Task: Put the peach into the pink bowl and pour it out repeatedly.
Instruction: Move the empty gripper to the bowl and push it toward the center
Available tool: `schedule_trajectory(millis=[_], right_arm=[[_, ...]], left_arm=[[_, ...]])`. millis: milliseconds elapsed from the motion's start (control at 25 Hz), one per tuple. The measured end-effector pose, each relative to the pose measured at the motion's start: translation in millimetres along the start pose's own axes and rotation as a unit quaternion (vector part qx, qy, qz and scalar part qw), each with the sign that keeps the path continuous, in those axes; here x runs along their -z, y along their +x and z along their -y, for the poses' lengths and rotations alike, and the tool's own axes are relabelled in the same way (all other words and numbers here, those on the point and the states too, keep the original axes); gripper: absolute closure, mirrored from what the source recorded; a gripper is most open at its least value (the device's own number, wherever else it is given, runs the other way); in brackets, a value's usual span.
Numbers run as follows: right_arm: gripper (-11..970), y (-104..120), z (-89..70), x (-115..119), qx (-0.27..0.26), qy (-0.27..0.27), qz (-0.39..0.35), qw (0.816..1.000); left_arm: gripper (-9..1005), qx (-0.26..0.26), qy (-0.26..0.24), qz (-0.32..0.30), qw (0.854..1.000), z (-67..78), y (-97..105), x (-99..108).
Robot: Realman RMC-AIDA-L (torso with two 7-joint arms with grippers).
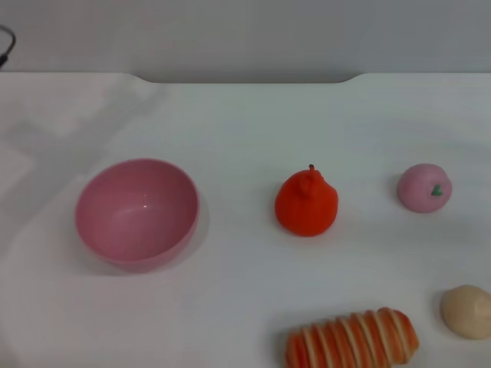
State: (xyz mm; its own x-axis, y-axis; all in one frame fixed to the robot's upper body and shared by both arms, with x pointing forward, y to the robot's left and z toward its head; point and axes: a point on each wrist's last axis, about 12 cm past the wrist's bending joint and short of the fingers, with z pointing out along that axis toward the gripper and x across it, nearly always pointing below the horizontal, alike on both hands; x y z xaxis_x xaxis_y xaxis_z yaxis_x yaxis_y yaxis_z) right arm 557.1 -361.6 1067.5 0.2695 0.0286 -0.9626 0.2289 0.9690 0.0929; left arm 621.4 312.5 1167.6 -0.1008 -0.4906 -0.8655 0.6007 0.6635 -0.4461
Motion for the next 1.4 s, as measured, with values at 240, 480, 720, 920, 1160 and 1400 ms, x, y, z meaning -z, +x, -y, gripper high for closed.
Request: schedule_trajectory(millis=[240,480,720,920,1160,1400], right_arm=[[524,1,3.4,-4,-0.004,0.012,-0.012,1.000],[524,1,-1.3,-8,-0.007,0.008,-0.015,1.000],[525,2,-5.9,-10,-0.009,0.002,-0.019,1.000],[524,4,-8.8,-9,-0.010,-0.001,-0.023,1.000],[525,5,-9.6,-9,-0.010,-0.003,-0.025,1.000],[525,5,-7.8,-7,-0.009,-0.002,-0.027,1.000]], left_arm=[[222,0.036,0.145,-0.168,0.974,31.6,-37,-1],[223,0.019,0.087,-0.357,0.930,36.5,-53,12],[225,-0.040,-0.014,-0.494,0.868,42.6,-53,22],[226,-0.090,-0.092,-0.547,0.827,49.7,-41,21],[227,-0.120,-0.156,-0.567,0.800,46.2,-25,16],[228,-0.123,-0.172,-0.571,0.793,46.0,-14,13]])
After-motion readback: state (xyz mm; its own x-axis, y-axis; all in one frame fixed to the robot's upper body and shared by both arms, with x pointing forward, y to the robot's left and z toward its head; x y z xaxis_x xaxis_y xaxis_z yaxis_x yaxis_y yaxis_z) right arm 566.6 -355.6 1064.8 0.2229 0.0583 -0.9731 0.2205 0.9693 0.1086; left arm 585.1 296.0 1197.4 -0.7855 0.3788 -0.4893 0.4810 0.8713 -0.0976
